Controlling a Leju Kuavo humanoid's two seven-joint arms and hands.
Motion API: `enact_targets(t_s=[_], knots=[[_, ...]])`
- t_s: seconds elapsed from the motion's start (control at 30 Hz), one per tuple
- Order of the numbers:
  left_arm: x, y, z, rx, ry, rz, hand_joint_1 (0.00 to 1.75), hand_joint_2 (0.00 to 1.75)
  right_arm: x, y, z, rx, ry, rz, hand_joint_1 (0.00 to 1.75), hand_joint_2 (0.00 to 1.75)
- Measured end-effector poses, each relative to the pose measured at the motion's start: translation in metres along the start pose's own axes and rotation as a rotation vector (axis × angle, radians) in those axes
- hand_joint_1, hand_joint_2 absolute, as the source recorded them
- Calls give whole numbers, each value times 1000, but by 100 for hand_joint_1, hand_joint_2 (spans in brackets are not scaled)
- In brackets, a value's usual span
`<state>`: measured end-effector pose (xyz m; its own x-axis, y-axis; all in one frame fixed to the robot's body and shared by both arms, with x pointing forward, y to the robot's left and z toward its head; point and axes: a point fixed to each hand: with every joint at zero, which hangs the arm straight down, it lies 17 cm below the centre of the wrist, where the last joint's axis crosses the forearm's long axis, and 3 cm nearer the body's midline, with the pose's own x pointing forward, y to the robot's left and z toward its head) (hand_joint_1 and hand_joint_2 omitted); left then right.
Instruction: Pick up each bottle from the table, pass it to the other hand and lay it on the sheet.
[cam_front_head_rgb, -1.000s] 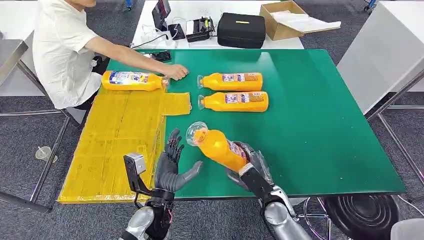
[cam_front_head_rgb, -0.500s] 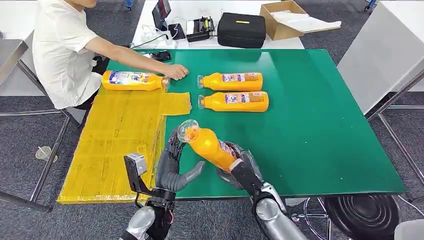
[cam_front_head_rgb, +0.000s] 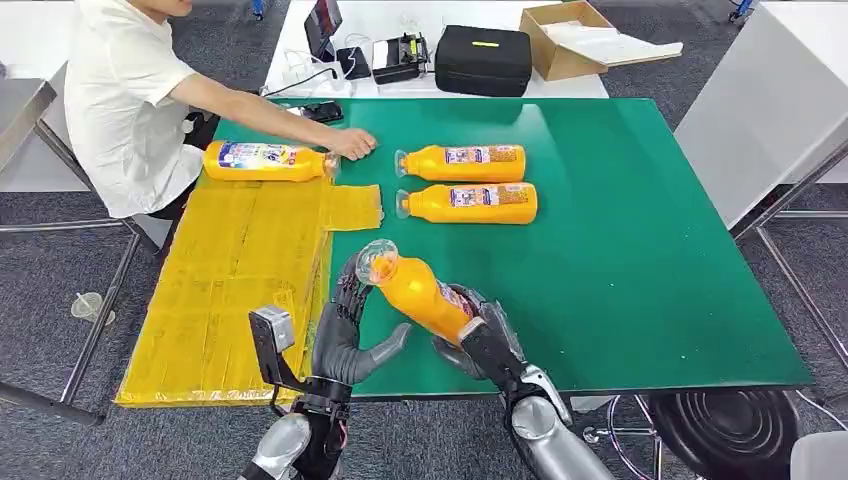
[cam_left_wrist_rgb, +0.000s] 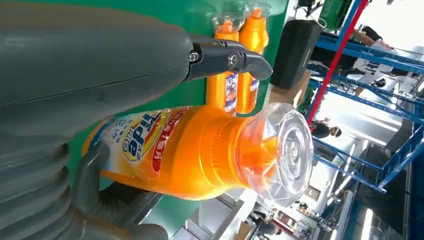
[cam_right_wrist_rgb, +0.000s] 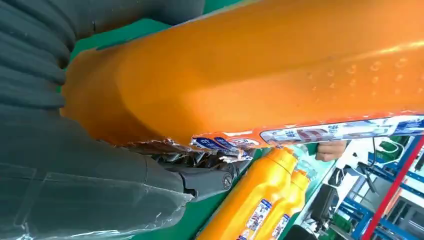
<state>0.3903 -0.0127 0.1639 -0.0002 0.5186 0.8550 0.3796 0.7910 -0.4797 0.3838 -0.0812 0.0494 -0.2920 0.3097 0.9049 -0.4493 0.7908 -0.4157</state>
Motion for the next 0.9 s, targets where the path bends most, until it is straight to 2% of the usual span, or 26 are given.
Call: enact_targets(t_s=[0.5, 0.53, 0.6, 0.63, 0.73, 0.9], knots=[[0, 0, 0, 0, 0, 0, 0, 175, 0, 0, 0, 0, 0, 1, 175, 175], [-1, 0, 0, 0, 7, 17, 0, 175, -1, -1, -1, -2, 4, 44, 175, 175], [-3, 1, -3, -1, 43, 87, 0, 175, -2, 1, -10, 11, 6, 251, 175, 175], [-3, 2, -7, -6, 49, 101, 0, 175, 3, 3, -16, 24, -5, 307, 175, 175], [4, 7, -21, -19, 43, 121, 0, 175, 18, 13, -30, 57, -36, 355, 175, 175], [2, 10, -28, -29, 60, 155, 0, 175, 31, 25, -36, 89, -75, 354, 175, 175]])
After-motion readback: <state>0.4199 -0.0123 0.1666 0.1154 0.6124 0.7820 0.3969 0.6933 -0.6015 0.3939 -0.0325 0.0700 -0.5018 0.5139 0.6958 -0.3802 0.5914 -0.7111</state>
